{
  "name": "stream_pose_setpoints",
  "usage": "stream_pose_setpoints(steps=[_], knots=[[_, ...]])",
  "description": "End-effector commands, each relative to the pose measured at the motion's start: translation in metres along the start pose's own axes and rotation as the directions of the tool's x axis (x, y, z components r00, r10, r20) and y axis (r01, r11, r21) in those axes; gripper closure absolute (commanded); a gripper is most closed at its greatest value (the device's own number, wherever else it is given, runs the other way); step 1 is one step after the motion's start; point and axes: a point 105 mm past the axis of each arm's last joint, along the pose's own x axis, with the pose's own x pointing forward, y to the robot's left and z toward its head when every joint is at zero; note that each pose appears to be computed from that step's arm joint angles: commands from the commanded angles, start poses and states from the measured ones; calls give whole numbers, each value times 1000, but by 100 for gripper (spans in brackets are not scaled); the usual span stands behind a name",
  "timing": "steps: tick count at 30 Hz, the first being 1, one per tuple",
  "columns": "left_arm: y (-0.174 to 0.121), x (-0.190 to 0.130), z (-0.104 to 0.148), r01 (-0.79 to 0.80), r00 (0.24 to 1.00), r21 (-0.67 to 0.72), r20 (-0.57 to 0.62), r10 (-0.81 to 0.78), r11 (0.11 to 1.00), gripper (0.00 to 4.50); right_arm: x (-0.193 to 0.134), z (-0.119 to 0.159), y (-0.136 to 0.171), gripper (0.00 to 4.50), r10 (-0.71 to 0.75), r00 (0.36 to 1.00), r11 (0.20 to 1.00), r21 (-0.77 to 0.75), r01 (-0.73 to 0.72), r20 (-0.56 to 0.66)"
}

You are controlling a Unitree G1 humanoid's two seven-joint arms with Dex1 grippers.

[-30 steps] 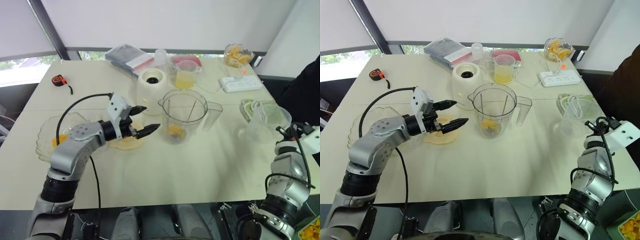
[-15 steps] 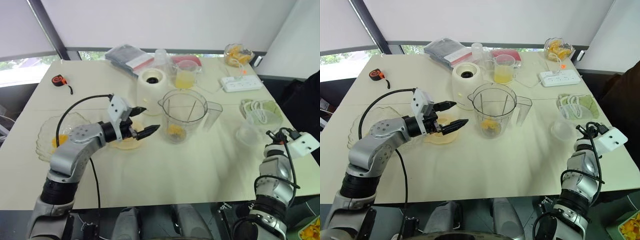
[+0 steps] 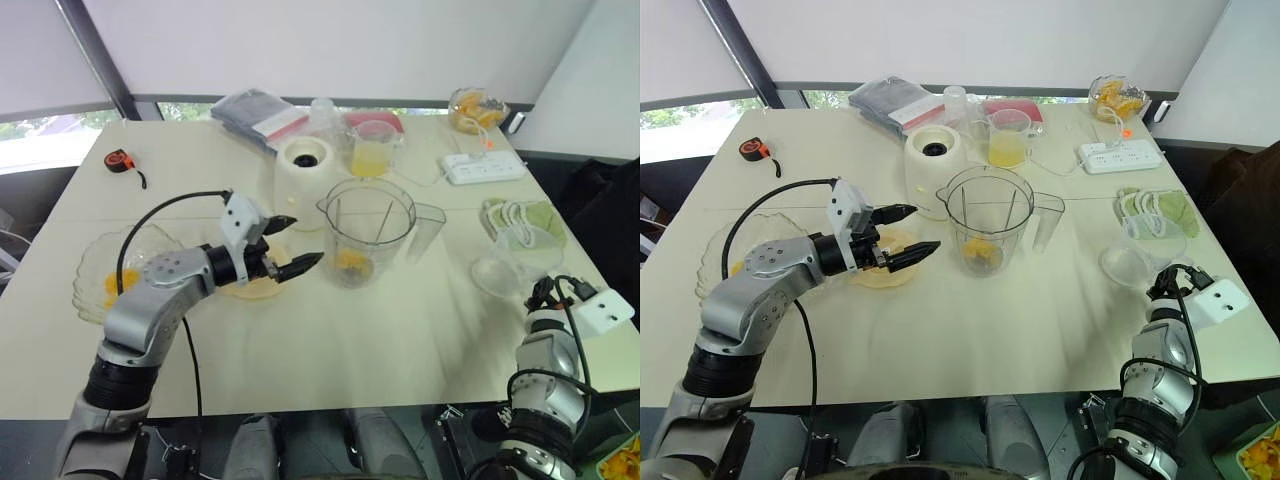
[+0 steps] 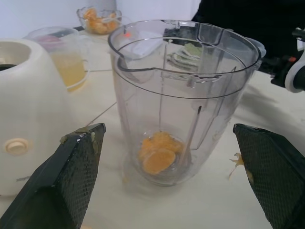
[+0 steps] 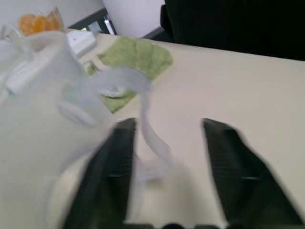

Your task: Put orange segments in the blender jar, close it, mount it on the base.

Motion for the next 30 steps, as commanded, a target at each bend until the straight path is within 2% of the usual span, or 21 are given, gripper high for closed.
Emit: stream_pose_setpoints(steps=[1, 9, 14, 16, 18, 21, 25, 30], knots=[[-1, 1, 9, 7, 1000, 37, 27, -8, 999, 2, -1, 16, 6, 1, 26, 999, 1000, 5, -26, 47], [-1, 1, 8, 8, 1000, 38, 26, -9, 999, 2, -20, 26, 0, 1, 46, 998, 998, -45, -43, 54], [1, -1, 8, 10, 1000, 42, 16, -11, 999, 2, -49, 39, -6, 1, 62, 996, 995, -81, -57, 61], [5, -3, 9, 7, 1000, 48, 9, -8, 999, 2, -63, 40, 1, 1, 112, 993, 987, -116, -107, 41], [13, -8, 13, -5, 1000, 39, -22, 6, 999, 2, -81, 35, 19, 1, 227, 974, 962, -157, -226, -7], [25, -18, 30, -4, 998, 70, -57, 8, 998, 2, -103, 27, 47, 1, 368, 927, 912, -167, -375, -72], [47, -40, 48, 23, 984, 157, -179, 5, 987, 2, -122, 21, 87, 1, 533, 838, 824, -154, -546, -117], [69, -63, 57, 142, 935, 227, -350, -56, 964, 2, -157, 26, 129, 1, 770, 615, 605, -111, -789, -171]])
